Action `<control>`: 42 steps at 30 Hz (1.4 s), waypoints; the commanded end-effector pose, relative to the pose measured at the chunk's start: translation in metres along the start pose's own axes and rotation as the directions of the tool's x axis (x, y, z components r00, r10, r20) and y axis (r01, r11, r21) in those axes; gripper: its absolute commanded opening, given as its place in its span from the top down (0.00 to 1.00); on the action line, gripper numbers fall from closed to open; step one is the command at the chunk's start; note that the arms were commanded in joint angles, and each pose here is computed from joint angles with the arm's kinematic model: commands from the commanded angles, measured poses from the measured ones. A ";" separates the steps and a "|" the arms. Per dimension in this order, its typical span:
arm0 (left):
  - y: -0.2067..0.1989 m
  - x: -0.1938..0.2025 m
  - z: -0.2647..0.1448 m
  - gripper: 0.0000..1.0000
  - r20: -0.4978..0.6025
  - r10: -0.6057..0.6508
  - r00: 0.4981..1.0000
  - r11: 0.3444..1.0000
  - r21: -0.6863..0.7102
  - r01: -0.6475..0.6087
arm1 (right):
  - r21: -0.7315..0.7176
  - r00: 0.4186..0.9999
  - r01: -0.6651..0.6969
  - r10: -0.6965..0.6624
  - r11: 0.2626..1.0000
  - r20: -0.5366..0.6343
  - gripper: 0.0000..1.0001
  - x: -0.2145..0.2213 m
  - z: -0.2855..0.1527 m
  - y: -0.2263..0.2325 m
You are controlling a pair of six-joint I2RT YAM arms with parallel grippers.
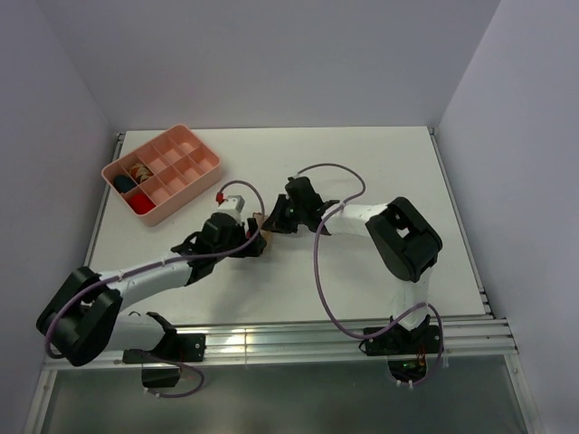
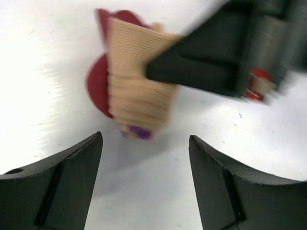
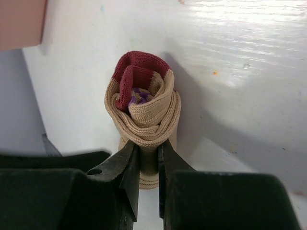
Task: Roll the socks
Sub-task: Roll the sock at the center of the board.
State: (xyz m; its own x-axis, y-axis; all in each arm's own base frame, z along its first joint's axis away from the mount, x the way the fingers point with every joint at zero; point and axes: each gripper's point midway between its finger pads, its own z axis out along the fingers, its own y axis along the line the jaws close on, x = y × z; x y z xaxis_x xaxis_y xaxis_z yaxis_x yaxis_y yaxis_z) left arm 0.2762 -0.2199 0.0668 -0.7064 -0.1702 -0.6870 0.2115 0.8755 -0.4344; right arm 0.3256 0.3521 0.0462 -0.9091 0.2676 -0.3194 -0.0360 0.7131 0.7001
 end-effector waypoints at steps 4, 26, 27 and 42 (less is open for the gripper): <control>-0.019 -0.028 -0.019 0.23 0.203 0.232 0.951 0.969 -0.130 -0.208 | 0.219 0.999 0.039 -0.043 0.975 0.014 1.00 -0.008 -0.010 -0.018; -0.052 -0.021 0.033 0.28 0.194 0.528 0.827 0.836 -0.292 -0.465 | 0.345 0.996 0.033 -0.001 0.938 -0.092 1.00 0.008 -0.005 -0.030; -0.051 -0.019 0.036 0.28 0.189 0.529 0.827 0.834 -0.293 -0.467 | 0.343 0.996 0.036 -0.004 0.939 -0.093 1.00 0.008 -0.005 -0.029; -0.024 0.002 0.065 0.33 0.044 0.605 0.795 0.736 -0.410 -0.539 | 0.346 0.991 0.041 0.006 0.937 -0.134 1.00 0.017 -0.003 -0.028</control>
State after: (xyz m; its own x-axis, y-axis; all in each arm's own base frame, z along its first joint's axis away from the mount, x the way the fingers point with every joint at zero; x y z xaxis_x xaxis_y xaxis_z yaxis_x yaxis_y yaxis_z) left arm 0.3097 -0.2692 0.0488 -0.3857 0.3088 -0.8694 0.2471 0.9425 0.2252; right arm 0.3332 0.3398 0.0432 -0.9367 0.2468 -0.2483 0.0850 0.8483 0.5226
